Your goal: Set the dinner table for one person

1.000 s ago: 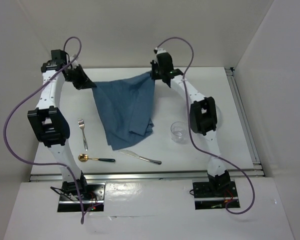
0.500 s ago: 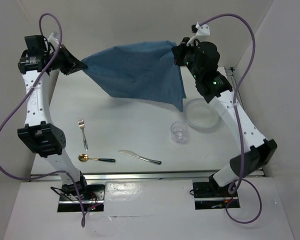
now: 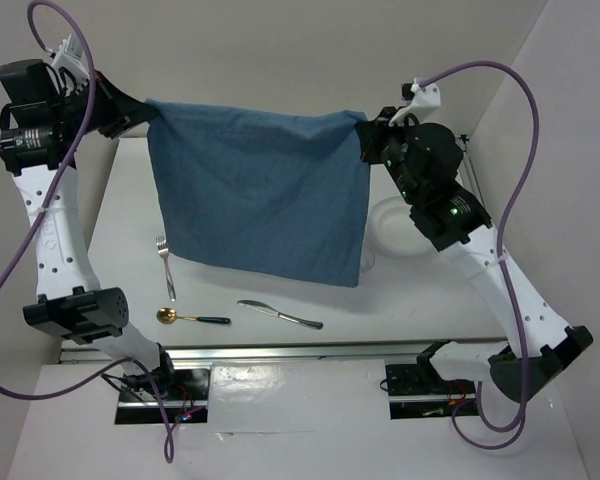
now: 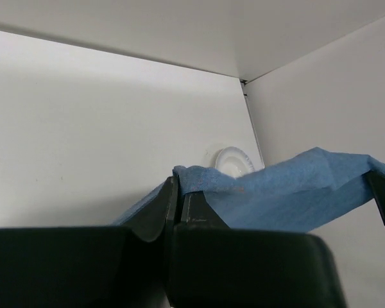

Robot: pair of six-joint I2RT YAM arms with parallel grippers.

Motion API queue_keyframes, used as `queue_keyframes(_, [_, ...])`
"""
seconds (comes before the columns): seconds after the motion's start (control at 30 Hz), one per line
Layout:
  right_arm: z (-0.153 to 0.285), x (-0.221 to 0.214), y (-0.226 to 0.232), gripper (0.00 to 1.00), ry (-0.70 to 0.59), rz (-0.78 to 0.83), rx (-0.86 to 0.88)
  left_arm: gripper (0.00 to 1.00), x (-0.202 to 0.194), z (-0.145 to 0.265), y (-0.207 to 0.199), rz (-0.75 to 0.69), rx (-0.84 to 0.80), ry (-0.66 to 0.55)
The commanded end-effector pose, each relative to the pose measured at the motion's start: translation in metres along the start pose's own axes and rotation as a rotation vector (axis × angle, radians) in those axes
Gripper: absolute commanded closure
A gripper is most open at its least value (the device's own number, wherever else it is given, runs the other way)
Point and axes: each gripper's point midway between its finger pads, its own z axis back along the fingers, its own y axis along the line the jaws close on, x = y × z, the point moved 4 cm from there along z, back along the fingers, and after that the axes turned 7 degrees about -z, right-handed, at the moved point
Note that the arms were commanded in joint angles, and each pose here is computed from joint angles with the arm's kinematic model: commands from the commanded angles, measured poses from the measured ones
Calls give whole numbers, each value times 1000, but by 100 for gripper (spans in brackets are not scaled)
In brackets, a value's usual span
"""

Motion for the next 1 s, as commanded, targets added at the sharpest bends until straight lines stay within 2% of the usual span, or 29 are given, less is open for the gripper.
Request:
queue_keyframes(0.0, [-27,-5,-7,100,-36,-2,-35,100,6,-22,15,27,-42,-1])
queue_keyframes(0.17, [-86,-25,-29,100,-29,16,-65,100,18,-55,34,48,-80,-5])
queue_keyframes(0.27, [-119,-22,-48,100,-75,13,-81,100,30,-74,45,44,-68,-38])
queue_keyframes(0.5, [-171,18,-72,100,-212,22,-77,100,59,-120,63,68,-165,-104])
queue_keyframes(0.6, [-173,28,-80,100,-230,34,-86,100,58,-125,67,65,-173,-101])
queue_keyframes(0.67, [-171,13,-92,100,-194,49,-111,100,56,-118,63,52,-165,-110])
queue_keyframes(0.7, [-162,16,-91,100,-203,48,-109,100,42,-123,73,75,-157,-73])
queue_keyframes(0.73, [-158,-17,-103,100,-133,53,-133,100,36,-122,74,79,-150,-61])
queue_keyframes(0.8, [-137,-29,-107,100,-107,40,-142,100,11,-117,81,86,-124,-14])
queue_keyframes(0.83, [-126,-69,-126,100,-20,32,-182,100,0,-113,82,91,-115,5])
queue_keyframes(0.9, [-98,-86,-127,100,26,-16,-183,98,-26,-105,88,87,-85,47])
queue_keyframes(0.93, [-79,-132,-141,93,134,-26,-215,84,-56,-93,88,116,-66,91])
queue_keyframes(0.97, [-65,-146,-146,51,170,-37,-231,65,-76,-86,92,144,-32,128])
